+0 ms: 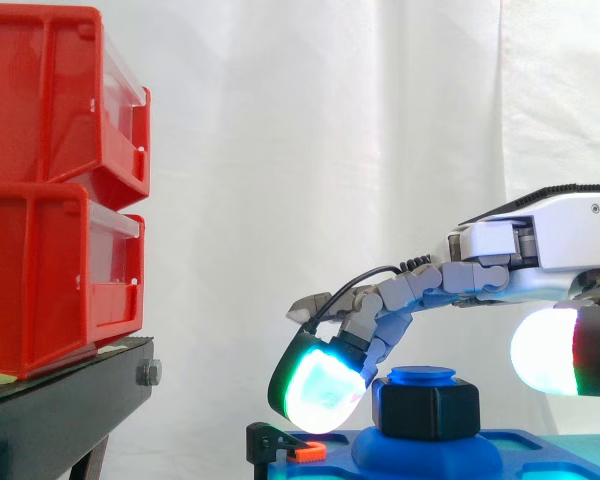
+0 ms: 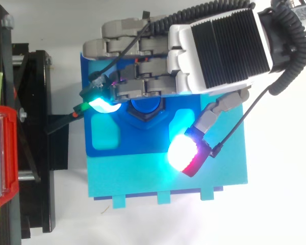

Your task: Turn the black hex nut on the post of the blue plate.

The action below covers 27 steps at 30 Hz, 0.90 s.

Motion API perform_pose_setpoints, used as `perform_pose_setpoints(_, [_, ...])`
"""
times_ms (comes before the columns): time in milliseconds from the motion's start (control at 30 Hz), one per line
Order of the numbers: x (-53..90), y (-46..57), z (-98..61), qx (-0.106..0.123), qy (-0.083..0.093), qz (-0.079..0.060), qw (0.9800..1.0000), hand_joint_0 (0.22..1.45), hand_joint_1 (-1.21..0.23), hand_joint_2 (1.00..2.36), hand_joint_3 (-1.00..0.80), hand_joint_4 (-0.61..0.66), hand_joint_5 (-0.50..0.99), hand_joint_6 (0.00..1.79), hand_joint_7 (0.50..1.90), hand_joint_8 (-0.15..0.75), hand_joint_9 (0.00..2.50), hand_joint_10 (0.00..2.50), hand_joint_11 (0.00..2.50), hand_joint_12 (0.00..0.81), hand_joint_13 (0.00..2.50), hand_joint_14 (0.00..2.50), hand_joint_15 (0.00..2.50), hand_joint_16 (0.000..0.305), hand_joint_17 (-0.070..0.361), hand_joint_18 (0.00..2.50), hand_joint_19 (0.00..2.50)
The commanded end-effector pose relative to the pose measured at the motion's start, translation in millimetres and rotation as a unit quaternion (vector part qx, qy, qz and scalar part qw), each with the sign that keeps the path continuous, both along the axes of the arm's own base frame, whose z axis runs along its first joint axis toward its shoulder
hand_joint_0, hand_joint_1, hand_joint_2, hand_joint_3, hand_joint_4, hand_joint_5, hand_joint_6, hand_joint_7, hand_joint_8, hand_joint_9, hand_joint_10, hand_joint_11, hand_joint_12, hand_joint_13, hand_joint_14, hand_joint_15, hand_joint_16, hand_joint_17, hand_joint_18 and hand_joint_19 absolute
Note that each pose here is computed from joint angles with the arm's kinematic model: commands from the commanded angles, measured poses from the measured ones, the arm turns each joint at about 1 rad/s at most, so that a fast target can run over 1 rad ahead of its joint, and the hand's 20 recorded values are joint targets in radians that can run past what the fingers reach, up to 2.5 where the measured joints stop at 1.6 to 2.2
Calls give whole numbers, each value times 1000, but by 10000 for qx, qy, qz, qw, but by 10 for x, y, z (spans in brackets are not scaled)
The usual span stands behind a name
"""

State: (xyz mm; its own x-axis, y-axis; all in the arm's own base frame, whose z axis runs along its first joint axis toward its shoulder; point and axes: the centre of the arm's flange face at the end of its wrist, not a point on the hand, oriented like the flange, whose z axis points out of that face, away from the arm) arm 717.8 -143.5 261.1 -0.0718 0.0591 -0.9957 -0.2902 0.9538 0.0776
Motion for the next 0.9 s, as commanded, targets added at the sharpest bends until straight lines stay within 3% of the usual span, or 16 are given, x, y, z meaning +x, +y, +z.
perform_pose_setpoints(0, [-4,-9,-4,1,9,1,10000,372,-205,1000,-500,563,-123,504,956,132,0,505,0,238,0,1,104,53,120,0,0])
perform_pose_setpoints(600, [-51,-104,-15,14,77,47,10000,377,-195,1000,-500,548,-119,504,964,131,0,461,0,237,0,2,118,53,119,0,19])
perform_pose_setpoints(867, [-57,-113,-6,22,80,46,10000,381,-201,1000,-500,466,-105,505,1004,142,0,269,60,244,0,2,139,52,117,0,53])
